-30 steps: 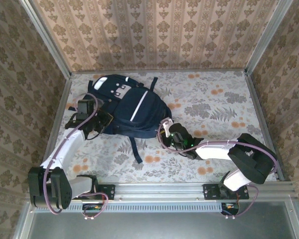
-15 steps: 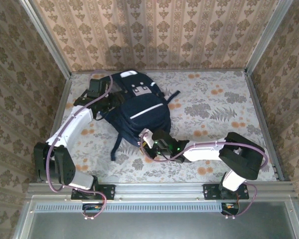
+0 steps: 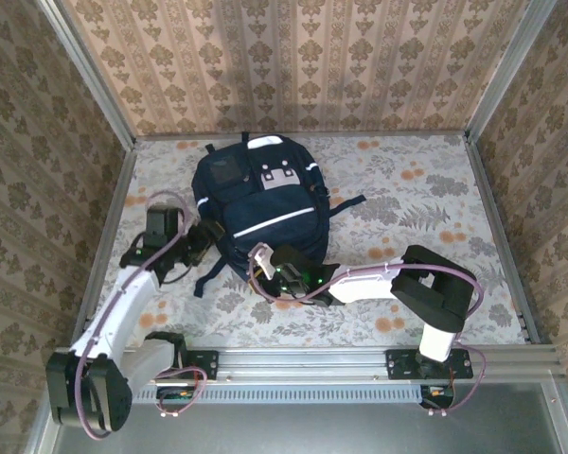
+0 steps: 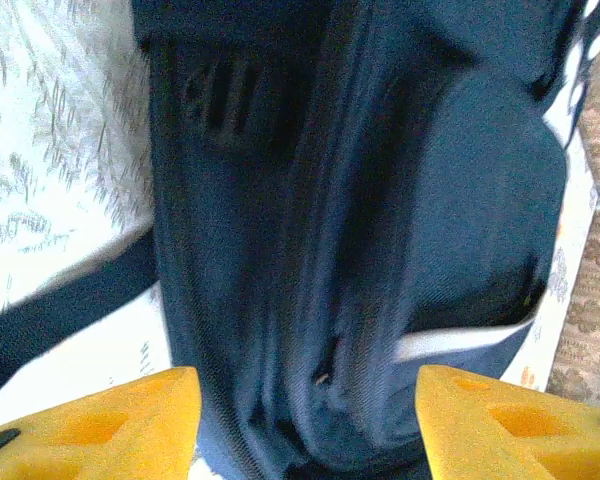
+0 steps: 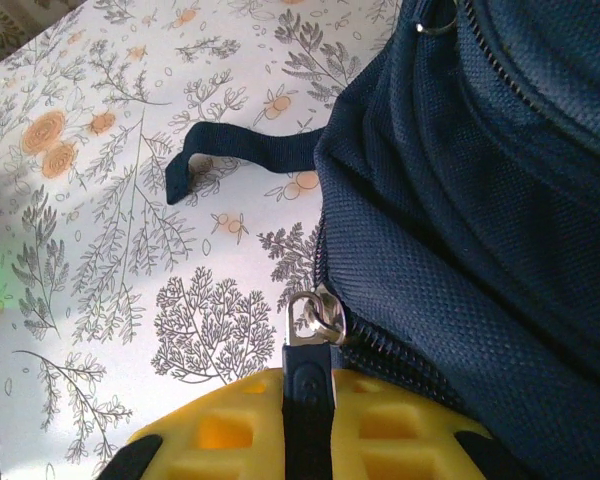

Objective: Pack the student bag

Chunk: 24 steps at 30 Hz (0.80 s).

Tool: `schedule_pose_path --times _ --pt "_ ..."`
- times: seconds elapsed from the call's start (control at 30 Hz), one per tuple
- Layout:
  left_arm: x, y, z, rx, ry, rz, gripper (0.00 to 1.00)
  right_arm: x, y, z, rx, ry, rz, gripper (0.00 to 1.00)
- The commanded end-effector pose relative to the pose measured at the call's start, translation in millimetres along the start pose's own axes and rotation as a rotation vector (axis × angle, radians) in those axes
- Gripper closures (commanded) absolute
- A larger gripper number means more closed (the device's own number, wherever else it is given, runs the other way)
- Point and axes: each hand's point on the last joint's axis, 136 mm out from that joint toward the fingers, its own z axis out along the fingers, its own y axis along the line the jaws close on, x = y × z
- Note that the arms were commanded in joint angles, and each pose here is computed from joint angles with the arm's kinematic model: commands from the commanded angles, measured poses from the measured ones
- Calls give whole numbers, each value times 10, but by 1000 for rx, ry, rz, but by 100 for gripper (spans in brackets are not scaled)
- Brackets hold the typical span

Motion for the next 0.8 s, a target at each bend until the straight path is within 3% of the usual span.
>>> schedule_pose_path --times 0.0,0.43,0.77 --pt "118 -112 39 119 13 -81 43 -317 94 -6 -30 -90 10 100" --pt "452 -101 326 116 111 -124 65 -275 44 8 -9 -84 10 100" --pt "572 213 136 -9 101 -212 61 -273 -16 12 22 -93 0 100"
